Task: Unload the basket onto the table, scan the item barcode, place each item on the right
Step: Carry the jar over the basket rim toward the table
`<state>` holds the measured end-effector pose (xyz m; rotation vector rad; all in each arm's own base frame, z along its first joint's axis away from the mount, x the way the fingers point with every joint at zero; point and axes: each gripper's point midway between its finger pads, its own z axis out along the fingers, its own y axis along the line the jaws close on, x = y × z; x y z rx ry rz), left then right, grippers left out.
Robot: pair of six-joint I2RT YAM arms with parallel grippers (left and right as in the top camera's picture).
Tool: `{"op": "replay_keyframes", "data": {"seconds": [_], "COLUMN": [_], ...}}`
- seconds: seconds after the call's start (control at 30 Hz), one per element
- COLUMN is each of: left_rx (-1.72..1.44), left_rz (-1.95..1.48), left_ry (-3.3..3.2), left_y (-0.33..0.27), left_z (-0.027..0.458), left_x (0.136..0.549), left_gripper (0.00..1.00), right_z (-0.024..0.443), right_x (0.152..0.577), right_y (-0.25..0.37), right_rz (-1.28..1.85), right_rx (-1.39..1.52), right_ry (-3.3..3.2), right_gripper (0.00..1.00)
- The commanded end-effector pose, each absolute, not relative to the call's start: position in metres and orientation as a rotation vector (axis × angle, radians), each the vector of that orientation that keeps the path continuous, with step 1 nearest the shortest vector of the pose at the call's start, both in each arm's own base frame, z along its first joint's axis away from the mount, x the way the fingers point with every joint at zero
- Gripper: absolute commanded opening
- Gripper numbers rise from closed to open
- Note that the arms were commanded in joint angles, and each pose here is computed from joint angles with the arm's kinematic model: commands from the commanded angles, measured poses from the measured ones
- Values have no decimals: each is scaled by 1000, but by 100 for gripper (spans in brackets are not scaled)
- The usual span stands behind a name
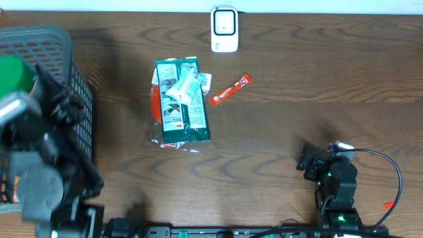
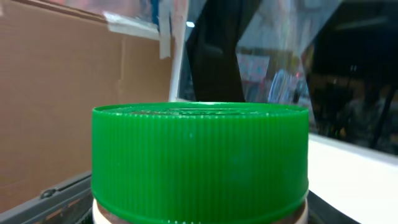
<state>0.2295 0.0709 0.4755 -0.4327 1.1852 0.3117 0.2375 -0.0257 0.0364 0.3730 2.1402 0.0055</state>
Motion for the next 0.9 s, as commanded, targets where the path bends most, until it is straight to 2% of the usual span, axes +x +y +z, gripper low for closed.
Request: {"op": "replay_keyframes", "data": {"seconds": [0.0,0.2,0.4,0.5,0.6,0.87], "left_rx": [-422,-360,-364,-369,-372,-363], "left_rz": [263,218,174,163,155,174], "left_ry": [1110,1033,935,889,854,934], "left_y": [71,65,63,63,62,60], "left_z": [481,479,500,510,518,504], "left_x": [202,171,165,169,176,224], "left_gripper": [17,17,17,17,28,24], "right_z": [35,35,36,36,36,38], "right_x": [237,238,238,238,238,239], "right_y": [-25,-21,-21,-21,-21,-24], "right_rz": [13,43,43,42,42,24], "right_rx": [389,375,375,374,374,383], "right_ry": [2142,2144,2139,2139,2139,2127], "right_gripper": [99,99,99,99,99,99]}}
